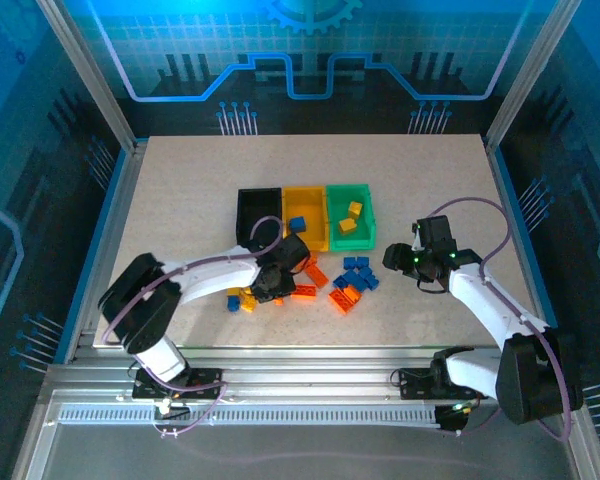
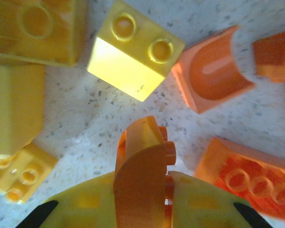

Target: Sort the legos into containers by color

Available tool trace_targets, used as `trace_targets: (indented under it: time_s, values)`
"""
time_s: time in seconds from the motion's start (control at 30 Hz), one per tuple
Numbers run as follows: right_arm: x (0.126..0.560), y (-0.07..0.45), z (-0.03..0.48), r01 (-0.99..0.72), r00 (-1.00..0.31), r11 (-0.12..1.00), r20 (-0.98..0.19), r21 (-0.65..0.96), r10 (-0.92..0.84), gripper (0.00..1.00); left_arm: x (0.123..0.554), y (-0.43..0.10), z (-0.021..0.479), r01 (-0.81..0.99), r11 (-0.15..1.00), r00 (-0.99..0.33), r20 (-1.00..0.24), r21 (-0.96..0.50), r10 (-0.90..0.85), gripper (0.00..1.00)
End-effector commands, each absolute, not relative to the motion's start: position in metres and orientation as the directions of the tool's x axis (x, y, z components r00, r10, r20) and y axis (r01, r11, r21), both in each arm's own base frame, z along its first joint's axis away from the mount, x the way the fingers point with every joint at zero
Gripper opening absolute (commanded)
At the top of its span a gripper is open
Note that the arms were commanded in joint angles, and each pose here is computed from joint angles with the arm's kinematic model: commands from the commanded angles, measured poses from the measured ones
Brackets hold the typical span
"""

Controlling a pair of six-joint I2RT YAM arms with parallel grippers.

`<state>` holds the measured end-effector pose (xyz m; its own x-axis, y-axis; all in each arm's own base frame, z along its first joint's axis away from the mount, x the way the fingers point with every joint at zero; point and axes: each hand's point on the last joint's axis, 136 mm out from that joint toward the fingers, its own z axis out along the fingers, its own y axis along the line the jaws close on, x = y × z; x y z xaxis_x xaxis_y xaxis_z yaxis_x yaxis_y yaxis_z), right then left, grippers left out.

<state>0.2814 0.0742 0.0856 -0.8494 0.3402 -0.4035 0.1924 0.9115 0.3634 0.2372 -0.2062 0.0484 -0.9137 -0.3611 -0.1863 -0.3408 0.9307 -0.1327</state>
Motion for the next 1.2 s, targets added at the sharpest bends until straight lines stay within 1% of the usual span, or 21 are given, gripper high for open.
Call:
trace_targets:
  time_s: [0.0,0.13,0.23,0.3,0.37,0.5,0.7,0.73,0.77,0.9,0.97,1.1,1.17]
  values:
    - [0.283,0.074,0.085,0.194,-0.847,0.903,-0.399,0.383,0.351,0.63,0.245,-0.188,0.095,-0.332,0.923,-0.889,-0.262,-0.195,-0.375,0.2]
    - [0.283,0.075,0.082,0.193,-0.853,0.903,-0.389,0.384,0.347,0.63,0.282,-0.164,0.135,-0.341,0.907,-0.844,-0.344,-0.246,-0.411,0.22]
    - [0.282,0.076,0.079,0.194,-0.857,0.904,-0.382,0.38,0.345,0.63,0.318,-0.158,0.148,-0.339,0.903,-0.821,-0.386,-0.264,-0.421,0.23]
    - [0.282,0.075,0.079,0.198,-0.858,0.905,-0.379,0.378,0.346,0.63,0.343,-0.159,0.145,-0.336,0.903,-0.818,-0.391,-0.268,-0.421,0.24]
    - [0.282,0.075,0.079,0.2,-0.858,0.906,-0.379,0.373,0.346,0.63,0.367,-0.157,0.14,-0.345,0.904,-0.816,-0.396,-0.252,-0.422,0.22]
    - [0.28,0.074,0.075,0.204,-0.865,0.909,-0.369,0.363,0.341,0.63,0.406,-0.155,0.139,-0.348,0.911,-0.794,-0.447,-0.221,-0.412,0.23]
    - [0.275,0.074,0.076,0.207,-0.866,0.911,-0.366,0.358,0.341,0.63,0.437,-0.143,0.118,-0.406,0.899,-0.784,-0.441,-0.166,-0.436,0.23]
    - [0.274,0.073,0.077,0.202,-0.866,0.912,-0.37,0.356,0.336,0.63,0.44,-0.142,0.116,-0.411,0.897,-0.784,-0.438,-0.166,-0.44,0.26]
    - [0.273,0.073,0.078,0.2,-0.867,0.914,-0.371,0.353,0.333,0.63,0.442,-0.142,0.115,-0.411,0.896,-0.783,-0.437,-0.168,-0.442,0.31]
    - [0.271,0.072,0.08,0.195,-0.871,0.918,-0.369,0.345,0.324,0.63,0.448,-0.15,0.117,-0.399,0.894,-0.783,-0.431,-0.205,-0.449,0.58]
    - [0.27,0.072,0.081,0.194,-0.871,0.918,-0.37,0.345,0.323,0.63,0.45,-0.157,0.126,-0.381,0.892,-0.783,-0.429,-0.242,-0.451,0.69]
    - [0.269,0.075,0.083,0.185,-0.877,0.918,-0.362,0.351,0.316,0.63,0.449,-0.175,0.165,-0.318,0.879,-0.766,-0.45,-0.354,-0.459,0.87]
    - [0.267,0.078,0.083,0.173,-0.883,0.919,-0.358,0.354,0.304,0.63,0.443,-0.185,0.19,-0.271,0.871,-0.757,-0.467,-0.41,-0.456,0.94]
